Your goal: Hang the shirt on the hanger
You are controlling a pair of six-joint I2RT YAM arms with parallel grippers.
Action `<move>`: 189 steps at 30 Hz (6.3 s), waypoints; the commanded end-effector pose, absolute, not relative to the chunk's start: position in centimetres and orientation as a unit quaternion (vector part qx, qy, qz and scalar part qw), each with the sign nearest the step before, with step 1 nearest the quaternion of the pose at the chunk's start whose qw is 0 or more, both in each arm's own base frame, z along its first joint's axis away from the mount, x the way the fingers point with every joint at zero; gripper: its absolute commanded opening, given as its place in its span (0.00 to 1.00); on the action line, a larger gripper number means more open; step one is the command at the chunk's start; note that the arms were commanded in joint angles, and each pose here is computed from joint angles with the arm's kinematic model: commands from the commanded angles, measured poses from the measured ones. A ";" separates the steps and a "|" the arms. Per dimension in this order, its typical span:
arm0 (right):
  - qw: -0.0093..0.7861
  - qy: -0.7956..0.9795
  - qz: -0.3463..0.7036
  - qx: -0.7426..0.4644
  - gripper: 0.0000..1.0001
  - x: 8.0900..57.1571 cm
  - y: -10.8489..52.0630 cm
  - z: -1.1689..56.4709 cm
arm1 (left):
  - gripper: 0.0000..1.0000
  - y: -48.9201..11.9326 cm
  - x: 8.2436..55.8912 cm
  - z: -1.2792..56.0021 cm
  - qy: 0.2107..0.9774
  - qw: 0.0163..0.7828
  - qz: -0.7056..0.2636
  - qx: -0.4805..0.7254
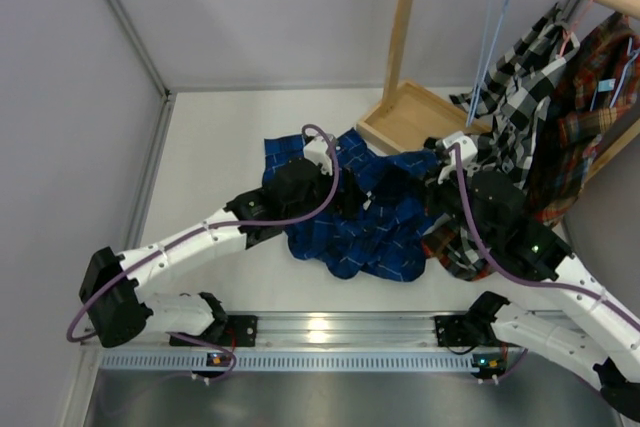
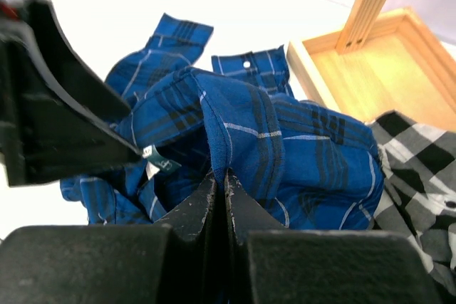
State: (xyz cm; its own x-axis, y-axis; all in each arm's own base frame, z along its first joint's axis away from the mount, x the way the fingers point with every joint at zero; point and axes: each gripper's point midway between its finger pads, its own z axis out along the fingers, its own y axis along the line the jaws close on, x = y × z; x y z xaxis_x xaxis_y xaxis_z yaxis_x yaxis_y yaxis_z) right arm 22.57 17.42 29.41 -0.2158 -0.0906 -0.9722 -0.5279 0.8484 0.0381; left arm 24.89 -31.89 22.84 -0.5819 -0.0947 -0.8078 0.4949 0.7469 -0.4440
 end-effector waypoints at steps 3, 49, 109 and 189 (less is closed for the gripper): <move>0.649 0.712 0.200 -0.180 0.00 23.2 17.5 33.4 | 0.75 -32.7 24.0 23.0 0.820 0.417 -0.377 0.105; 0.690 0.371 0.529 -0.325 0.00 7.3 20.4 59.4 | 0.00 -19.2 12.3 65.7 0.413 0.776 -0.344 0.330; 0.526 0.705 0.311 -0.361 0.26 24.5 28.4 29.2 | 0.00 -25.5 26.9 33.0 0.777 0.577 -0.219 0.122; 0.552 0.729 0.379 -0.142 0.00 22.2 22.6 28.4 | 0.82 -1.8 52.3 24.6 0.887 0.413 0.010 -0.205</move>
State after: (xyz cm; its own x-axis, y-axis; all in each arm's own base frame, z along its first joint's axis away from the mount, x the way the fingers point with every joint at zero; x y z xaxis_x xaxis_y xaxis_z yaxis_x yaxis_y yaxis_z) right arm 21.43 22.19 26.15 -0.3913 0.1217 -0.9122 -0.6205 0.6971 0.3592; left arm 53.86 -4.72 23.98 -0.5623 -0.1484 -0.8135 -0.2956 0.9549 0.0301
